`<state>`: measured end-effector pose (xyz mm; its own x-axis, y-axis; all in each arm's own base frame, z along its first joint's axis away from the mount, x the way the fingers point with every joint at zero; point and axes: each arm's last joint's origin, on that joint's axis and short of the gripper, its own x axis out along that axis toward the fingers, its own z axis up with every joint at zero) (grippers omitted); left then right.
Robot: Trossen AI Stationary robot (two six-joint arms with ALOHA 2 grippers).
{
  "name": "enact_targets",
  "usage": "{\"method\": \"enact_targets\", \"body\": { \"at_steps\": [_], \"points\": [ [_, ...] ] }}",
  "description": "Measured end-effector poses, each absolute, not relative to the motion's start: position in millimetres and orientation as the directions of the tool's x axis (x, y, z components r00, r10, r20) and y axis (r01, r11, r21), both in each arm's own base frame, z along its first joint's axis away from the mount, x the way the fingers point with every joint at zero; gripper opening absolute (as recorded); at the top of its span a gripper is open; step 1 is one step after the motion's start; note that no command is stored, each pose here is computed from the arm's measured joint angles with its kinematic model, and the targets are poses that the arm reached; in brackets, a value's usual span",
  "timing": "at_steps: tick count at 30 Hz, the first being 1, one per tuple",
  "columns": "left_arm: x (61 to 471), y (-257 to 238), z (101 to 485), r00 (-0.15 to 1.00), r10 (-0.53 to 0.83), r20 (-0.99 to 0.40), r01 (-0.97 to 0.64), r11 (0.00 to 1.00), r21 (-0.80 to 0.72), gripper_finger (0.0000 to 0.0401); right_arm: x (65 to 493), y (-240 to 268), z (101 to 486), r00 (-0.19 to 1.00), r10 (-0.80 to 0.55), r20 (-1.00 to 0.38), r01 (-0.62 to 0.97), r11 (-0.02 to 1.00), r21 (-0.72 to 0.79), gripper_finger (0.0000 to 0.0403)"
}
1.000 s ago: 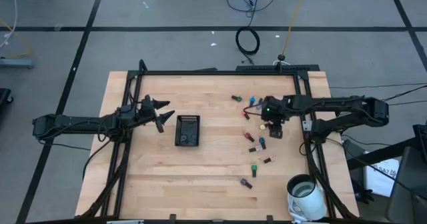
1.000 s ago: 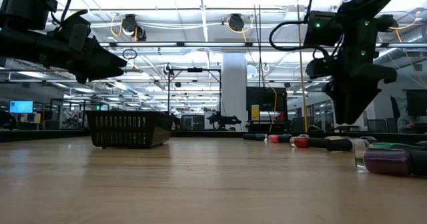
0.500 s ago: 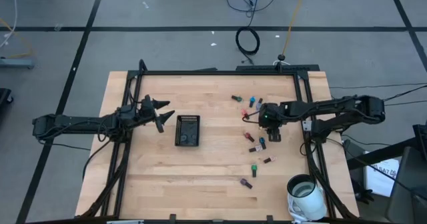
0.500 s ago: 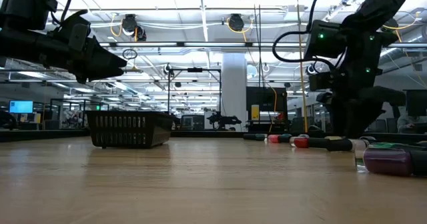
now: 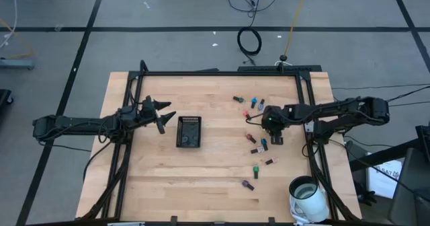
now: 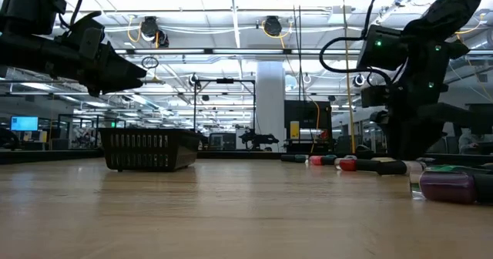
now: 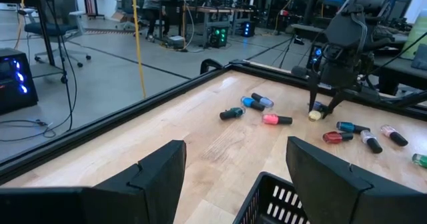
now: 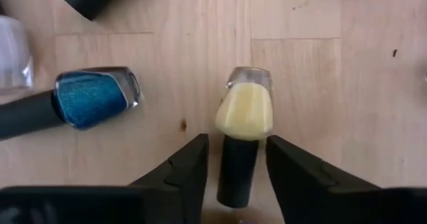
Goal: Pick & Place Nail Polish
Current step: Put the yellow nail polish into the basket
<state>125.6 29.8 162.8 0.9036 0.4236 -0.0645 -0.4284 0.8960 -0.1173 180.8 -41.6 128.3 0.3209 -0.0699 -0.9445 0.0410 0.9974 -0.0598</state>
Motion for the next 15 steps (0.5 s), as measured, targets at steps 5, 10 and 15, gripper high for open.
{"method": "enact_targets", "body": {
  "at_steps": [5, 10, 15],
  "points": [
    [125.5, 29.8, 162.7, 0.904, 0.424, -0.065, -0.428, 0.896, -0.117, 0.0255, 177.0, -40.8, 121.4, 0.329, -0.074, -0.941, 0.090, 0.995, -0.047, 0.0062],
    [125.6, 29.8, 162.7, 0.904, 0.424, -0.065, -0.428, 0.896, -0.117, 0.0255, 176.1, -40.9, 122.0, 0.339, -0.086, -0.937, 0.099, 0.994, -0.055, 0.0049],
    [125.5, 29.7, 162.6, 0.904, 0.423, -0.065, -0.428, 0.896, -0.117, 0.0255, 177.9, -42.1, 135.8, 0.445, -0.159, -0.881, 0.113, 0.986, -0.121, 0.0049]
  ]
}}
